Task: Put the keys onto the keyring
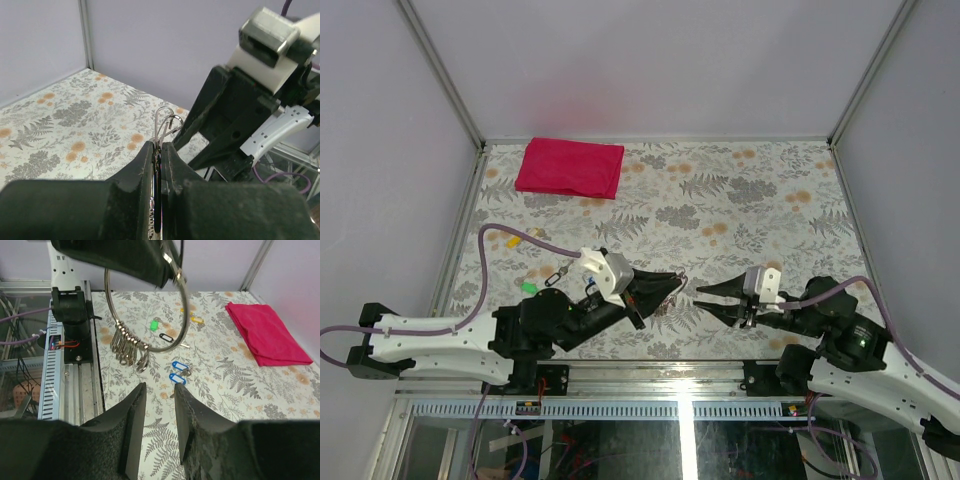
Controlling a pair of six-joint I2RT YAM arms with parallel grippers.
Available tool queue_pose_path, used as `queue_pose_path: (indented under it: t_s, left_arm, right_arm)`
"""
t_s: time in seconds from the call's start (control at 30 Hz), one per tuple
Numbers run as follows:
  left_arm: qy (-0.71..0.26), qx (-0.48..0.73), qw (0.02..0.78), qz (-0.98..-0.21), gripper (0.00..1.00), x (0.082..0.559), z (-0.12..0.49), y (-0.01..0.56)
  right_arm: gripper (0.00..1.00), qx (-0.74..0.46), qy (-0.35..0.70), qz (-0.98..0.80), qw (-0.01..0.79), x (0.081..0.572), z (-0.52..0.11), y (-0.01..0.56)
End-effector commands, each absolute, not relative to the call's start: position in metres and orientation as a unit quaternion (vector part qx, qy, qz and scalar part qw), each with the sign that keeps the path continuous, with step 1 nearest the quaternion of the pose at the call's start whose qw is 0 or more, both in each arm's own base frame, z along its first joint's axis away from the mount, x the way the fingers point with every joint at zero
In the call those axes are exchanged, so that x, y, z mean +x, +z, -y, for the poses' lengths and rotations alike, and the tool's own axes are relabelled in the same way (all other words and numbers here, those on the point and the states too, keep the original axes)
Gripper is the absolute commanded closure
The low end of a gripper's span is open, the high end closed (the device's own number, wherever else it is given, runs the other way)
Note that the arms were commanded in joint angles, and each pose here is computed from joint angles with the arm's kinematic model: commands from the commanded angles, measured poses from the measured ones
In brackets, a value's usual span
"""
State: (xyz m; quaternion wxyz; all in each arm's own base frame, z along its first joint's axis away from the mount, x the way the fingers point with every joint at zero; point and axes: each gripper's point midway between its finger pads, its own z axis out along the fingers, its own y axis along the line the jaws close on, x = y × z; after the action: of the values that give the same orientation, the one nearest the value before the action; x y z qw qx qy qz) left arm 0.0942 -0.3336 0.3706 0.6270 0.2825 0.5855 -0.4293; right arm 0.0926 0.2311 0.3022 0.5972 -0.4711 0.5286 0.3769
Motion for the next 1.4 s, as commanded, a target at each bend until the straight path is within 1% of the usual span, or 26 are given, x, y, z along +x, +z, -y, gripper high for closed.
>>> queue_pose_path:
  t_s: [0.0, 0.13, 0.23, 0.4, 0.5, 0.57, 0.73, 0.8, 0.97, 1.13, 1.37]
  left_arm:
    - [-0.443, 0.206, 0.666, -0.564, 1.0, 0.108, 0.321, 0.421]
    - [-0.407, 0.18, 0.676, -0.587, 1.0, 0.122, 0.317, 0.421]
    - [-0.39, 0.173, 0.685, -0.591, 1.0, 0.129, 0.314, 0.423]
    - [-0.374, 0.164, 0.691, -0.597, 1.0, 0.141, 0.312, 0.424]
    - [-0.378, 0.164, 0.691, -0.593, 1.0, 0.143, 0.311, 0.428]
    - [-0.384, 0.174, 0.689, -0.589, 1.0, 0.139, 0.312, 0.43]
    - [-0.412, 0.215, 0.676, -0.572, 1.0, 0.124, 0.314, 0.431]
    - [-0.422, 0.22, 0.672, -0.568, 1.0, 0.119, 0.312, 0.43]
    - [-0.436, 0.218, 0.669, -0.561, 1.0, 0.116, 0.308, 0.426]
    - [-0.438, 0.222, 0.667, -0.56, 1.0, 0.115, 0.313, 0.426]
    - [-0.428, 0.23, 0.665, -0.566, 1.0, 0.117, 0.322, 0.425]
  right_arm:
    - [0.64, -0.452, 0.4, -0.502, 0.619, 0.096, -0.244, 0.319]
    - [0.64, -0.447, 0.41, -0.503, 0.616, 0.1, -0.254, 0.312]
    - [0.64, -0.438, 0.419, -0.508, 0.612, 0.101, -0.259, 0.305]
    - [0.65, -0.423, 0.436, -0.512, 0.607, 0.104, -0.268, 0.299]
    - [0.66, -0.411, 0.43, -0.514, 0.618, 0.111, -0.27, 0.3]
    - [0.63, -0.403, 0.417, -0.515, 0.631, 0.117, -0.267, 0.303]
    - [0.48, -0.372, 0.398, -0.505, 0.669, 0.124, -0.25, 0.329]
    - [0.45, -0.353, 0.403, -0.5, 0.68, 0.123, -0.243, 0.343]
    - [0.45, -0.284, 0.437, -0.502, 0.69, 0.126, -0.233, 0.372]
    - [0.45, -0.259, 0.472, -0.481, 0.693, 0.124, -0.239, 0.392]
    - [0.46, -0.275, 0.439, -0.506, 0.69, 0.136, -0.246, 0.381]
